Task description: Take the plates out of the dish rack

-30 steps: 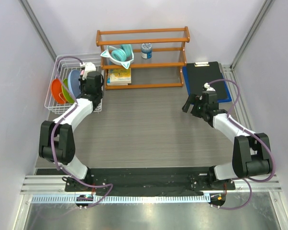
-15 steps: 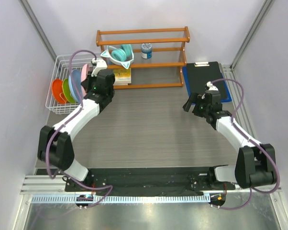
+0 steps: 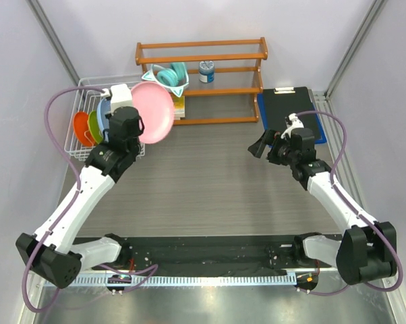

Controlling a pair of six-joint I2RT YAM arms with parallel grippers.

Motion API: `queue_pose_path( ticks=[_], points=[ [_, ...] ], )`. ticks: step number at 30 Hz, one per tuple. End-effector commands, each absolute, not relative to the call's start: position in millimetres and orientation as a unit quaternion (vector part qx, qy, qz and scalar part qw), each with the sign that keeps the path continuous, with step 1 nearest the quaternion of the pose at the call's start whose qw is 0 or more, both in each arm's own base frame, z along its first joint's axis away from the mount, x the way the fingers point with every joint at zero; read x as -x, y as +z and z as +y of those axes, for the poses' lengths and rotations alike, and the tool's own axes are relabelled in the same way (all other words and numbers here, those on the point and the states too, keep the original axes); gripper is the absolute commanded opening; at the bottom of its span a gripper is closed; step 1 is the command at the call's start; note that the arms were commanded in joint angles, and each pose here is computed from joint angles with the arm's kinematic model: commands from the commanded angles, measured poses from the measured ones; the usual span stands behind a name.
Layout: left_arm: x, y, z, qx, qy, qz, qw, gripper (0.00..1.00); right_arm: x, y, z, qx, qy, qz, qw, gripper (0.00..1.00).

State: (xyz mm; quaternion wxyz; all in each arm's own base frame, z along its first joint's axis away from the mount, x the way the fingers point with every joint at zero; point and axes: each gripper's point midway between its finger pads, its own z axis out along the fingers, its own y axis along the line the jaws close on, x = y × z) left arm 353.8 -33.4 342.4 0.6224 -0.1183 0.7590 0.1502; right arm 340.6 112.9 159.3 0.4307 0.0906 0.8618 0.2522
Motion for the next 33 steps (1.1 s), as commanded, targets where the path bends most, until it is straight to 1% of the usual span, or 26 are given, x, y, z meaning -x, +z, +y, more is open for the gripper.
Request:
queue_pose_path(
  ticks=[1, 2, 3, 6, 13, 18, 22, 23, 25, 28, 29, 32, 33],
  points=[
    [-353.4, 292.7, -93.8, 0.08, -0.008, 0.811, 0.58, 0.0, -333.9, 205.9, 150.8, -0.044, 0.329, 0.819, 0.467, 1.0],
    [-355.0, 290.8, -102.4, 0.079, -0.031, 0.81, 0.581, 0.0, -332.1, 211.0, 161.2, -0.03, 0.338, 0.814, 0.471, 1.0],
    [-354.6, 283.6, -118.8, 0.073, -0.074, 0.816, 0.569, 0.0, -330.8, 210.9, 168.9, -0.022, 0.344, 0.814, 0.467, 1.0],
    [-355.0, 262.6, -144.2, 0.058, -0.122, 0.829, 0.543, 0.0, -328.3, 214.9, 195.3, 0.005, 0.363, 0.808, 0.464, 1.0],
    [-350.2, 242.7, -183.8, 0.053, -0.213, 0.833, 0.508, 0.0, -325.2, 201.9, 228.1, 0.017, 0.391, 0.805, 0.446, 0.99],
    [-345.5, 226.7, -198.7, 0.045, -0.243, 0.838, 0.486, 0.0, -327.1, 195.2, 238.3, 0.02, 0.397, 0.808, 0.435, 0.97],
    [-339.2, 222.0, -213.3, 0.042, -0.285, 0.831, 0.476, 0.0, -329.9, 183.7, 245.7, 0.021, 0.402, 0.813, 0.421, 0.94],
    [-337.1, 219.5, -217.3, 0.04, -0.293, 0.832, 0.469, 0.0, -331.9, 180.0, 247.6, 0.021, 0.404, 0.813, 0.419, 0.88],
    [-334.5, 212.8, -220.5, 0.037, -0.293, 0.836, 0.463, 0.0, -333.1, 178.4, 250.4, 0.02, 0.408, 0.812, 0.416, 0.85],
    [-327.4, 207.6, -226.2, 0.025, -0.304, 0.837, 0.453, 0.0, -334.3, 171.9, 253.6, 0.019, 0.411, 0.815, 0.408, 0.69],
    [-327.0, 207.3, -225.9, 0.027, -0.304, 0.837, 0.454, 0.0, -334.3, 169.2, 254.0, 0.019, 0.409, 0.817, 0.405, 0.45],
    [-323.6, 205.4, -221.2, 0.029, -0.296, 0.839, 0.455, 0.0, -334.5, 157.6, 246.4, 0.01, 0.382, 0.835, 0.397, 0.01],
    [-328.1, 204.6, -212.6, 0.043, -0.276, 0.839, 0.466, 0.03, -336.7, 159.0, 241.4, 0.005, 0.369, 0.836, 0.406, 0.01]
  ],
)
